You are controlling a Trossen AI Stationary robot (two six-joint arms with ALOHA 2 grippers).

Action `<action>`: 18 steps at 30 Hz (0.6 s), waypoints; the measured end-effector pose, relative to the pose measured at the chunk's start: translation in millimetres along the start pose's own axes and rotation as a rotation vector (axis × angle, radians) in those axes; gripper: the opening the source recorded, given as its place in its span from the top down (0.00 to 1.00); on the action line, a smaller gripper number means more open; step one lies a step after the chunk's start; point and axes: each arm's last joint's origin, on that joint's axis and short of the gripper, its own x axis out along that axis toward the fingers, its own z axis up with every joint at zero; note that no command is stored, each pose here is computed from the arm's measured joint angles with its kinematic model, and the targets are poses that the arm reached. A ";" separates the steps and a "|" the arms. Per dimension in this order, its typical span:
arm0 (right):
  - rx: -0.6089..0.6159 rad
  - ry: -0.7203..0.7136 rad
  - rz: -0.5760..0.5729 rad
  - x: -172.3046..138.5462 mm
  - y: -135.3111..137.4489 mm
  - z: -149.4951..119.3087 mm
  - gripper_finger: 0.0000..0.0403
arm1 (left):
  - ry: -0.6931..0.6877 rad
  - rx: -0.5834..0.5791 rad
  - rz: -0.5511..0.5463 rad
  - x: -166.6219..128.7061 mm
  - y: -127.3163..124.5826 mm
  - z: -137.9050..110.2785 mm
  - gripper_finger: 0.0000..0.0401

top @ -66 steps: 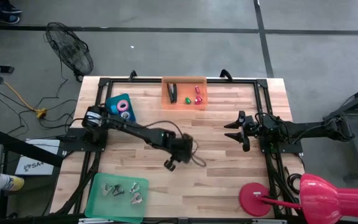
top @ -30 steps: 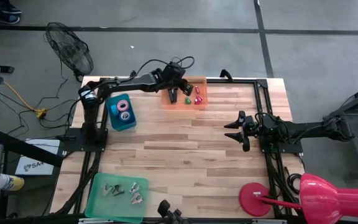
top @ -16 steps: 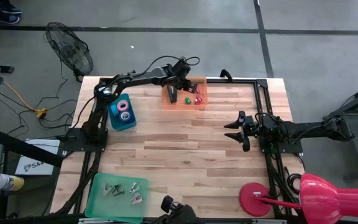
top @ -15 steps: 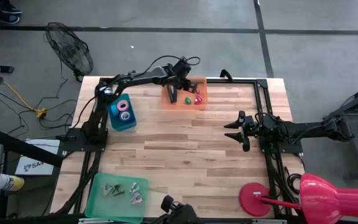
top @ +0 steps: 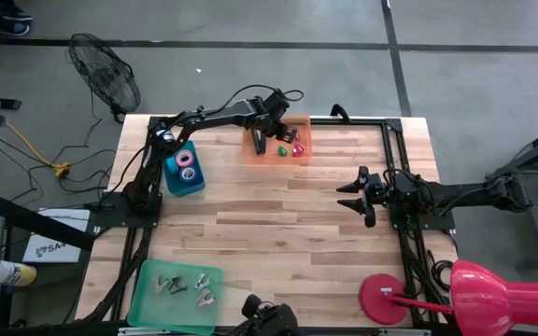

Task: Pick and place Stapler, Stapler remover, tape
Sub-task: Put the yellow stapler into the orange bin, then return to Home Position

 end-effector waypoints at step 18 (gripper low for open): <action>0.000 0.000 0.000 0.0 0.0 0.1 0.53 | 0.035 0.138 -0.263 -26.5 -32.3 14.0 0.50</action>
